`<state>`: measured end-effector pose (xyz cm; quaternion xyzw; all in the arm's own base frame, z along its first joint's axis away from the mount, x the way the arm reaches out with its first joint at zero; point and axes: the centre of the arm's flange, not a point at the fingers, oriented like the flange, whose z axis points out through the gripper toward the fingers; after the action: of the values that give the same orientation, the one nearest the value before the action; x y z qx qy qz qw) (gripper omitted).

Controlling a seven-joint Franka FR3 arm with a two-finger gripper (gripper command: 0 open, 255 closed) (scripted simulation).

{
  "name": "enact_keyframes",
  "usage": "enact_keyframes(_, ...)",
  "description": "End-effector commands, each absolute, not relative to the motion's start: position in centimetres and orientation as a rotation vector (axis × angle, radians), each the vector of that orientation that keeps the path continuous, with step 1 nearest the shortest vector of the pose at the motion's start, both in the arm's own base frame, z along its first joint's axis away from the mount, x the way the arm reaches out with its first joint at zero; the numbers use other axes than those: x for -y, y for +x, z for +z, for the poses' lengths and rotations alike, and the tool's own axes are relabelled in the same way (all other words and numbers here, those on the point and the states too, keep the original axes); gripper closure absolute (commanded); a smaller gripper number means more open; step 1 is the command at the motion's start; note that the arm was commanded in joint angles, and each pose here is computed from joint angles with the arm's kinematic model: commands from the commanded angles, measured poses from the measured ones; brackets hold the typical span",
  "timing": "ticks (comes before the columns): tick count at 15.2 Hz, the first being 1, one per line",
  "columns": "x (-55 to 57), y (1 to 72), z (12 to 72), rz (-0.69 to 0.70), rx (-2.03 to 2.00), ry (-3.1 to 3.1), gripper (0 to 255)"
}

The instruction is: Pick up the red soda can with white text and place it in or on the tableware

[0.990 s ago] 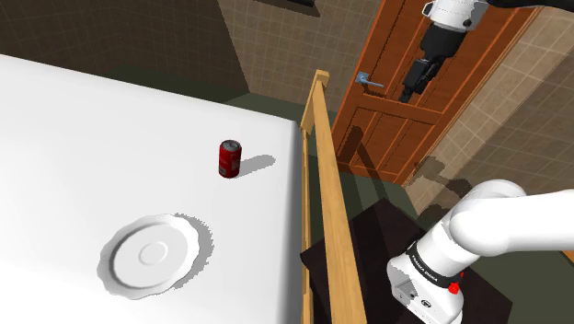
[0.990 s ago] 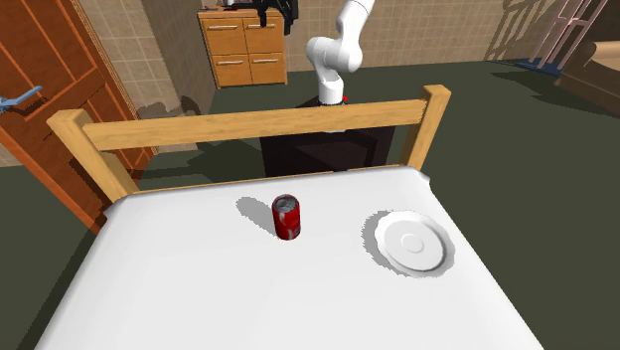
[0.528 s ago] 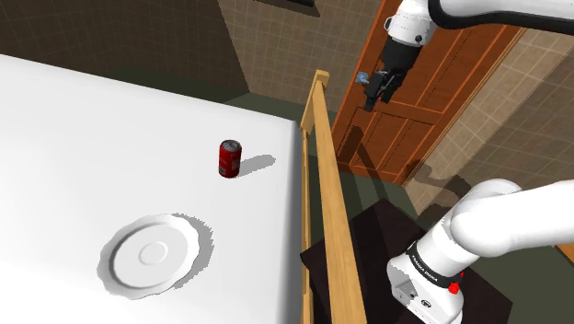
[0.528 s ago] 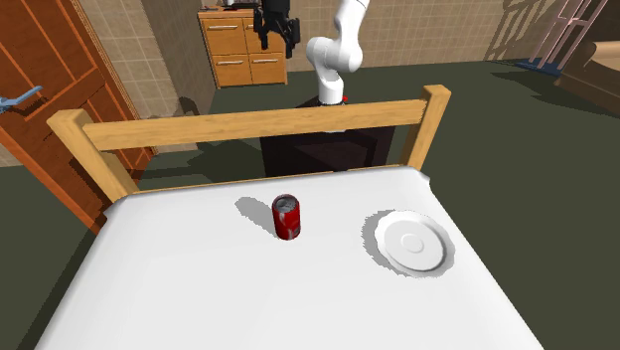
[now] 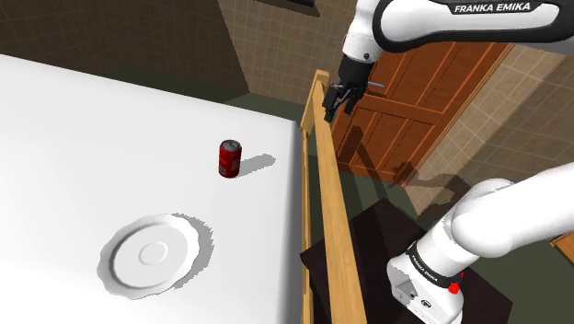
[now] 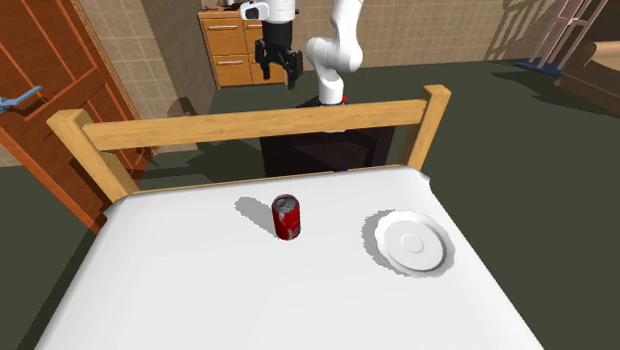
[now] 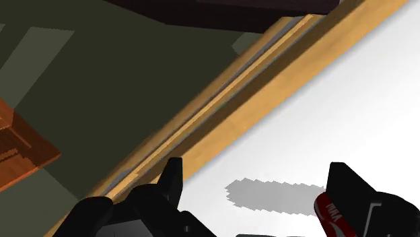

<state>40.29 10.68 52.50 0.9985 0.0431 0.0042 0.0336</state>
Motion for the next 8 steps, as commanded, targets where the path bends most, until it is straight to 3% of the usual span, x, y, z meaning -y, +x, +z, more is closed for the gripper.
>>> enact_keyframes(1,-12.3,41.8,50.8,0.013,-0.127,3.079,0)
enact_keyframes(8,-17.7,47.3,46.0,0.01,-0.111,3.101,0)
